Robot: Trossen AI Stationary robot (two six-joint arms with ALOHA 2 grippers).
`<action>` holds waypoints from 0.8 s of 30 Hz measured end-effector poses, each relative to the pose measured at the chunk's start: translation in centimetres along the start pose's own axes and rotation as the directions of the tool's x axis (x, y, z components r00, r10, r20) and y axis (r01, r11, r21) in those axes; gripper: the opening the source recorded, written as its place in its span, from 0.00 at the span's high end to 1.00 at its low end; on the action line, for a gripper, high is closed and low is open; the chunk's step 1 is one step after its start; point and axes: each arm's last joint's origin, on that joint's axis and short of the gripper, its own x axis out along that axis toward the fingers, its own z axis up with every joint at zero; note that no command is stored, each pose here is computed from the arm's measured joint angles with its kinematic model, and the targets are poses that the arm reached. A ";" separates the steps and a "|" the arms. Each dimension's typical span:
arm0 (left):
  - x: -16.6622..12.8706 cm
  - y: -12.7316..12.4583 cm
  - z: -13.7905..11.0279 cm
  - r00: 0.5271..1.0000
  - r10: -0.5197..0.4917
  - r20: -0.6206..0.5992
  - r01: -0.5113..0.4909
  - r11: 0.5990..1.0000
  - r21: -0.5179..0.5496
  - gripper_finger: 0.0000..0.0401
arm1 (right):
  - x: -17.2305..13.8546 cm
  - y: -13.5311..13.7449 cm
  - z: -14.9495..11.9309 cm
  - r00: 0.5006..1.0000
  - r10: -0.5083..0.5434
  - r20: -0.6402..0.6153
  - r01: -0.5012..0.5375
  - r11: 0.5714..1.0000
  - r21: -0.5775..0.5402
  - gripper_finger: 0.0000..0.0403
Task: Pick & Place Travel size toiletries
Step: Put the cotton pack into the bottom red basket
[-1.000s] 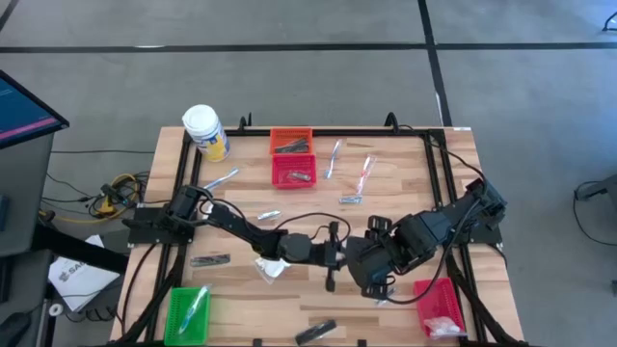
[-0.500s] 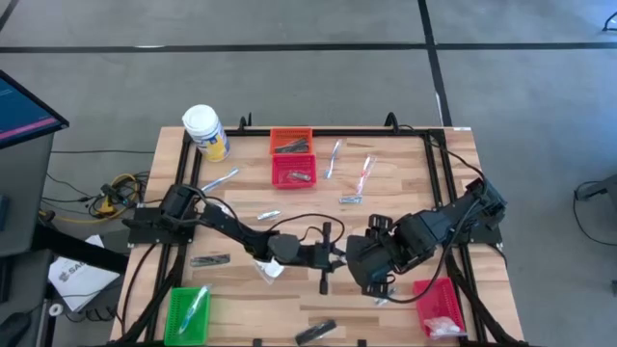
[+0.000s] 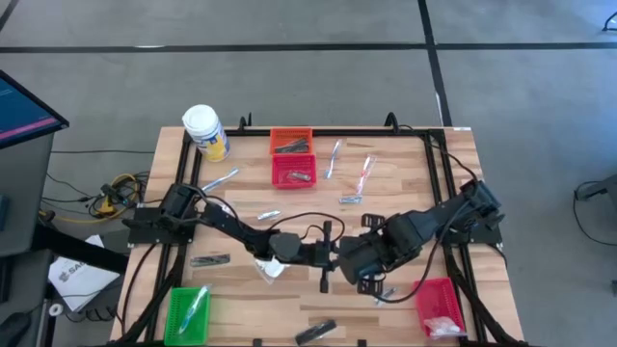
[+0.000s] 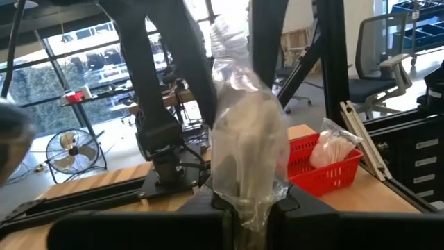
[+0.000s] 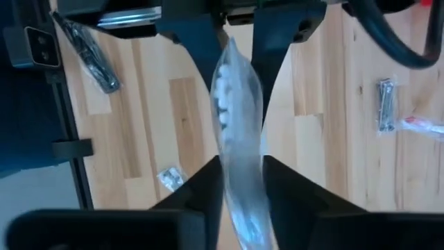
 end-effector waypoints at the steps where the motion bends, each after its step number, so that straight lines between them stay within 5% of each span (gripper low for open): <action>1: 0.0 0.2 0.0 1.000 0.004 -0.001 -0.004 1.000 0.000 0.98 | 0.0 0.0 0.0 1.000 -0.001 -0.001 0.001 1.000 -0.001 0.83; 6: 0.1 0.4 -0.2 1.000 0.008 -0.008 -0.008 1.000 -0.001 0.91 | 0.0 0.0 0.0 1.000 -0.003 -0.003 0.003 1.000 -0.027 0.98; 19: -0.5 0.3 -0.8 0.998 0.058 -0.024 -0.055 0.992 0.114 0.45 | -0.6 2.9 -2.1 1.000 0.019 -0.001 -0.019 0.992 -0.123 1.00; 24: -1.2 0.8 -0.1 0.996 0.085 -0.007 -0.084 0.991 0.105 0.35 | -1.1 5.1 -3.9 0.998 0.053 -0.014 -0.055 0.984 -0.171 1.00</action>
